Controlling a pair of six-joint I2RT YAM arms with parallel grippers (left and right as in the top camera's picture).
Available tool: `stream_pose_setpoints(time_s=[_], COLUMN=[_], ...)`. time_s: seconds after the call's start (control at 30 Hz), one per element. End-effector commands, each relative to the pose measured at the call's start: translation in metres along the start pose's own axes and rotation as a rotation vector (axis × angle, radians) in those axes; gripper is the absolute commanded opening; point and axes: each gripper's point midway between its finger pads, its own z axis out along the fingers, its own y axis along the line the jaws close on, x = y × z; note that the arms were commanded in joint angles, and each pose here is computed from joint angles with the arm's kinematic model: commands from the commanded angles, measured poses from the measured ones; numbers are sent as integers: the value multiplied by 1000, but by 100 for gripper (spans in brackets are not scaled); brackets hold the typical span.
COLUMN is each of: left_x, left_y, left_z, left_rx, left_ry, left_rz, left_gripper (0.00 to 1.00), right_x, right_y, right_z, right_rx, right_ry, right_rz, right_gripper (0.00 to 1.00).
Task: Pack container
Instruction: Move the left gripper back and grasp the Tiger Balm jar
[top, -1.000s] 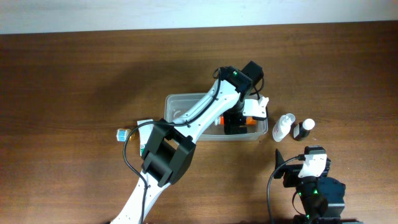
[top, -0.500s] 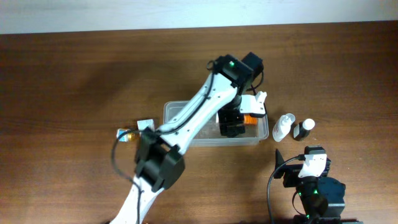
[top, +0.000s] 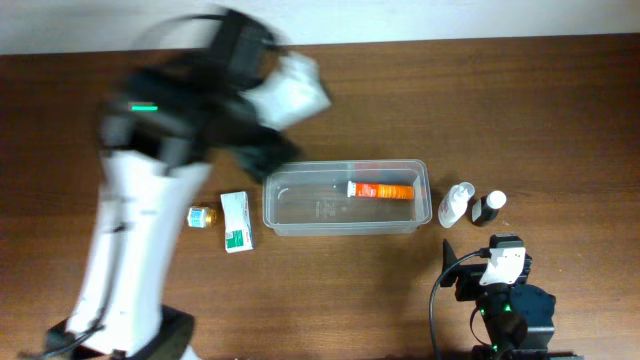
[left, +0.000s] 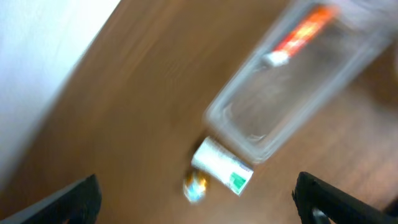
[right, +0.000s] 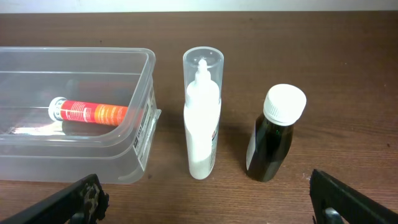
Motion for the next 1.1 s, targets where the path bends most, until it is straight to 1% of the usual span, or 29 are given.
stream_pose_setpoints(time_s=[0.0,0.07,0.1,0.2,0.27,0.33,0.4,0.47,0.57,0.73,0.87,0.97,1.0,1.07], left_x=[56,75,84,127,155,179,198,213,229,239,245,250,251,256], left_y=[51,59,65,92,101,98,89,75,56,32,26,23,22,22], left_z=[29,40,45,62,76,93,111,130,156,187,202,210,212,217], left_rx=[-8,68,83,18,1,23,53,88,127,168,131,110,108,95], left_ry=[141,154,158,235,291,343,396,447,494,516,535,550,547,549], left_rz=[-521,-683,-722,-808,-866,-915,-941,-949,-913,-833,-763,-743,-742,-739], left_gripper=[100,100,100,100,99,98,92,90,89,90,89,89,85,81], right_x=[2,2,2,2,2,2,2,2,2,2,2,2,2,2], right_y=[1,1,1,1,0,0,1,1,0,1,1,1,1,1], right_z=[1,1,1,1,1,1,1,1,1,1,1,1,1,1], right_rx=[-6,-6,-6,-6,-5,-5,-6,-6,-5,-6,-6,-6,-6,-6], right_ry=[-1,-1,-1,-1,-1,-1,-1,-1,-1,-1,-1,-1,-1,-1], right_rz=[-4,-4,-4,-4,-4,-4,-4,-4,-4,-4,-4,-4,-4,-4], right_gripper=[98,98,98,98,98,98,98,98,99,98,98,98,98,98])
